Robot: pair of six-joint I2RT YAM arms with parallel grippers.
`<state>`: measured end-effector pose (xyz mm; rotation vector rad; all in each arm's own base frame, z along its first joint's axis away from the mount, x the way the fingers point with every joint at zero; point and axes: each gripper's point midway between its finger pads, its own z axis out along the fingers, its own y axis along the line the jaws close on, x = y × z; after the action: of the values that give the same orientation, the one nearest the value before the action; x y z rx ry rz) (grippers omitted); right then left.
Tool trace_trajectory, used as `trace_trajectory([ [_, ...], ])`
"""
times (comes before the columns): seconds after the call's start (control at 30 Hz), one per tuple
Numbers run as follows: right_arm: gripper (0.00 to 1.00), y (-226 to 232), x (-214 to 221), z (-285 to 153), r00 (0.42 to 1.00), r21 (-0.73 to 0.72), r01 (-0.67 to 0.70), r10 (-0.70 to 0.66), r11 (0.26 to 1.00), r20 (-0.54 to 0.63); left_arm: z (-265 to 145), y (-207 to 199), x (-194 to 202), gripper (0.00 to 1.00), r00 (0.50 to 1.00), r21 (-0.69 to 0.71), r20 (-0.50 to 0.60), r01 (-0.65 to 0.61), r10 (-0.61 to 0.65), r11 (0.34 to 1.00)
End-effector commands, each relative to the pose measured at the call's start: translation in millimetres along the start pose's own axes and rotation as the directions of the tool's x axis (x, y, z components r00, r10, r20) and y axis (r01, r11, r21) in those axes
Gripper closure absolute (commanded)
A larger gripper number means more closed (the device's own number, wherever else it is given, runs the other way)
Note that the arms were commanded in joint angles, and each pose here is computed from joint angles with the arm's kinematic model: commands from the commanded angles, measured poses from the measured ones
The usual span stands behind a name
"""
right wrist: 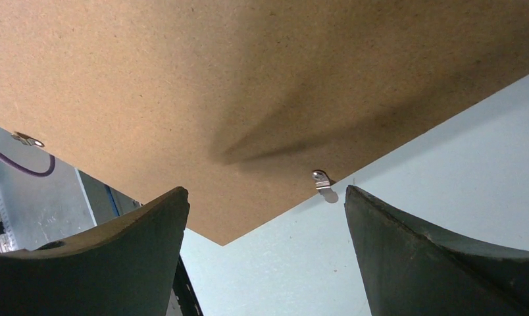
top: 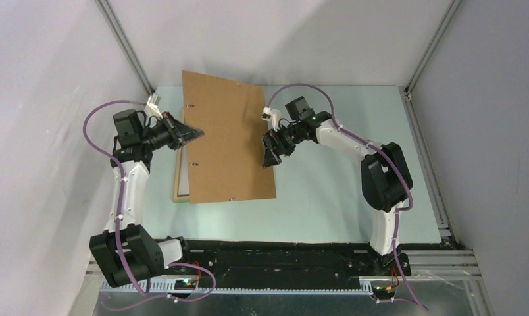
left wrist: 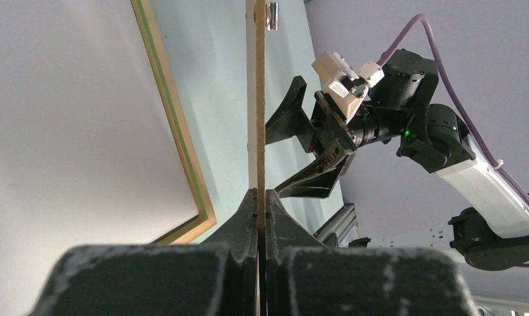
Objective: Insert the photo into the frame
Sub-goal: Adjust the photo frame item.
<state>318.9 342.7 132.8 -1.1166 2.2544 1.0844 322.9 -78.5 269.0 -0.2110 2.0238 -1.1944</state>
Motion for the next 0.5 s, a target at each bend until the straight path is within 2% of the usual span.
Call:
trace_trajectory([
  [0.0,0.08,17.2,-10.4,1.5,0.999,-0.043,0.040,-0.040,0.998,0.019,-6.2,-31.5,-13.2,1.00,0.996,0.081,0.035,-0.082,0.080,0.993],
  [0.47,0.09,41.9,6.8,4.4,0.998,-0.070,0.057,-0.059,0.996,-0.025,-3.5,-26.3,-23.0,1.00,0.994,0.051,0.069,-0.086,0.083,0.995],
])
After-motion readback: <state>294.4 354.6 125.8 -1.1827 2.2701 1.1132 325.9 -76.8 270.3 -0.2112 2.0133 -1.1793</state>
